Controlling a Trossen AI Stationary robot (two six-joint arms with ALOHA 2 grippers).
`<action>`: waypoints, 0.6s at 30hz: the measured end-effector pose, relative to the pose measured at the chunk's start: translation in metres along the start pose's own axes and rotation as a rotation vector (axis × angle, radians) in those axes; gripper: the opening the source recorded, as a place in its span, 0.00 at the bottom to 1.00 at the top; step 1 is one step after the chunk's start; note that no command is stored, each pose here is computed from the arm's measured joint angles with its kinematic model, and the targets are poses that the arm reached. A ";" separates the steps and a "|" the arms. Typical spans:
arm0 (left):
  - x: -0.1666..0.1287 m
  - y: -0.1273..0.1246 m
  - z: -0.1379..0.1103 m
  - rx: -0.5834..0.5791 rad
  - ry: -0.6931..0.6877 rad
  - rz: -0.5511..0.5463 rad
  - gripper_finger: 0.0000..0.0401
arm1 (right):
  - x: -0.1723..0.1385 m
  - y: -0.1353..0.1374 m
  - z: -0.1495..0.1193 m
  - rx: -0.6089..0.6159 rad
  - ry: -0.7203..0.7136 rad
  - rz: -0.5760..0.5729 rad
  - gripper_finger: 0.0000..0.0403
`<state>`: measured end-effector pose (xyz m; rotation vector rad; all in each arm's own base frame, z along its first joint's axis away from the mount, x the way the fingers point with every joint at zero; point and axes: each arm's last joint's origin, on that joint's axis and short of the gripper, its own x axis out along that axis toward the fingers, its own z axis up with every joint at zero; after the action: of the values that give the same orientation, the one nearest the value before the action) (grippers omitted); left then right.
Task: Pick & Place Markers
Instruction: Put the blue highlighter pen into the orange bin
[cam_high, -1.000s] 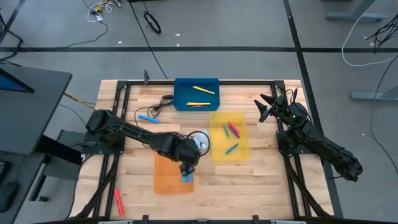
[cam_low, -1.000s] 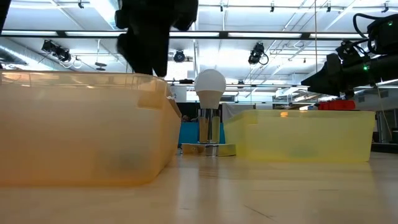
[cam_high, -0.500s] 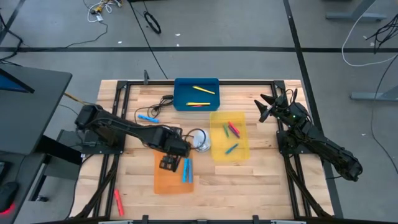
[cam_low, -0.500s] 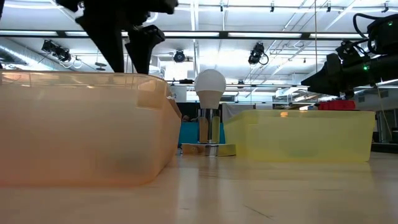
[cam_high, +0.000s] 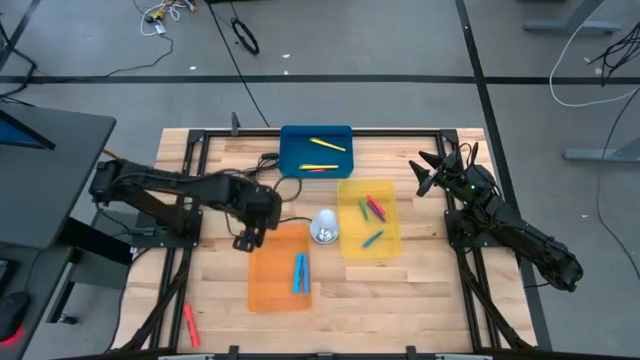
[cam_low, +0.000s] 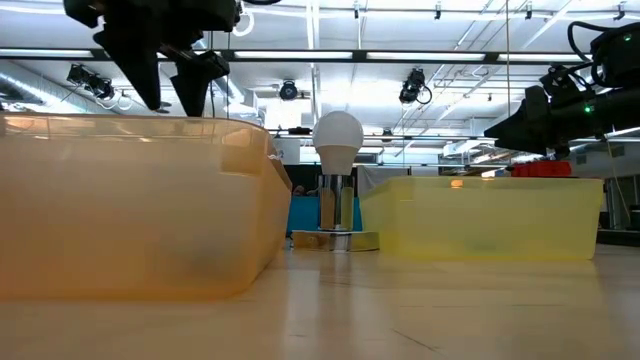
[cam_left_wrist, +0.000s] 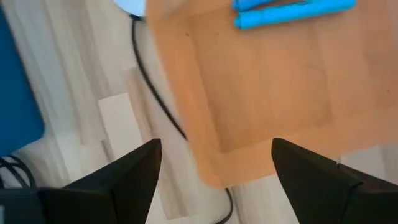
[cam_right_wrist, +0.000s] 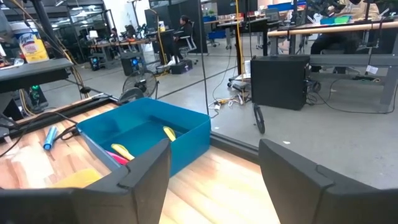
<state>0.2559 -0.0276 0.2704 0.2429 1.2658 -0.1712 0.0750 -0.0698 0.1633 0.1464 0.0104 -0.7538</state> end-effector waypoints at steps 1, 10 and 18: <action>-0.002 0.004 -0.002 -0.001 -0.005 -0.001 0.78 | 0.000 0.000 0.000 0.000 0.000 0.000 0.61; -0.009 0.053 -0.025 -0.011 0.030 -0.005 0.78 | 0.000 0.000 0.000 0.000 0.000 0.000 0.61; -0.012 0.097 -0.050 0.038 0.061 0.037 0.78 | 0.000 0.000 0.000 0.000 0.000 0.000 0.61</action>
<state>0.2316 0.0788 0.2764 0.3059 1.3183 -0.1571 0.0750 -0.0698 0.1633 0.1464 0.0103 -0.7538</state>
